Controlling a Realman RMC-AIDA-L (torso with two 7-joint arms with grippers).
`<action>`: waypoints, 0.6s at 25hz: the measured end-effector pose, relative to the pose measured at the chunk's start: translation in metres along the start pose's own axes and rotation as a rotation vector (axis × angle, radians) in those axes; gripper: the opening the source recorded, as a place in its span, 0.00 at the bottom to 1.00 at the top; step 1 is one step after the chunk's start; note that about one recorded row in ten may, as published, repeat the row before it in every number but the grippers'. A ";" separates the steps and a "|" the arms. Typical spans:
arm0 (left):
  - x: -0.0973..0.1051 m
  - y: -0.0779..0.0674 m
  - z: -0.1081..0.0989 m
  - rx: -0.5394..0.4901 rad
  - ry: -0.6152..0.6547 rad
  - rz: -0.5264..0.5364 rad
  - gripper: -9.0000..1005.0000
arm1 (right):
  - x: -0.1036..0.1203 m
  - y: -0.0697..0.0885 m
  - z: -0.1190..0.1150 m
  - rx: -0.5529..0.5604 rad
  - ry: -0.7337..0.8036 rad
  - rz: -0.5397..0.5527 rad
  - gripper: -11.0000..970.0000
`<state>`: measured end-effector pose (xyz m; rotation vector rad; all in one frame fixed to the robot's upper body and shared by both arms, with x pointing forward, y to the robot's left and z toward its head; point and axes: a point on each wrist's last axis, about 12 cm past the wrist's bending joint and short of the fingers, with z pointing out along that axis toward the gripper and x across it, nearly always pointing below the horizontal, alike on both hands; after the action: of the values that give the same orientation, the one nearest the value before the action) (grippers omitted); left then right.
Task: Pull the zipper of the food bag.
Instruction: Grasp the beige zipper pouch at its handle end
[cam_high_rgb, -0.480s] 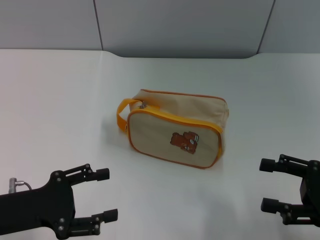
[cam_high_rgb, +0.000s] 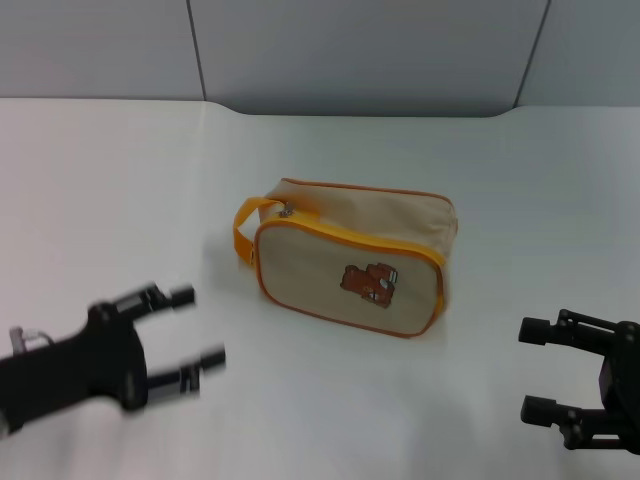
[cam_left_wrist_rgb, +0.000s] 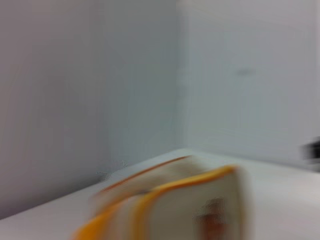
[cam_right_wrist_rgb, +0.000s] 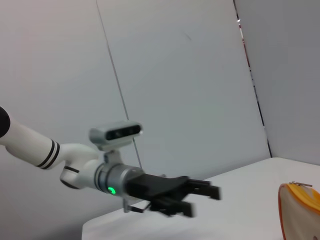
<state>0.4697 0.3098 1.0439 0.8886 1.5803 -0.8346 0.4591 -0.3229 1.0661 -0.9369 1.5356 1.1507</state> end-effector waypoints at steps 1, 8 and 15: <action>0.003 0.004 0.003 -0.056 0.009 -0.005 0.81 | 0.000 0.000 0.000 0.000 0.000 0.000 0.87; 0.015 0.030 0.071 -0.187 0.161 -0.055 0.81 | 0.001 0.000 0.001 -0.002 -0.002 0.002 0.87; 0.008 0.027 0.096 -0.146 0.132 -0.053 0.81 | 0.003 0.002 0.000 0.007 -0.005 0.007 0.87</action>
<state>0.5361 0.2399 1.0182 0.8131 1.7633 -0.6986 0.4565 -0.3221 1.0638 -0.9237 1.5395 1.1510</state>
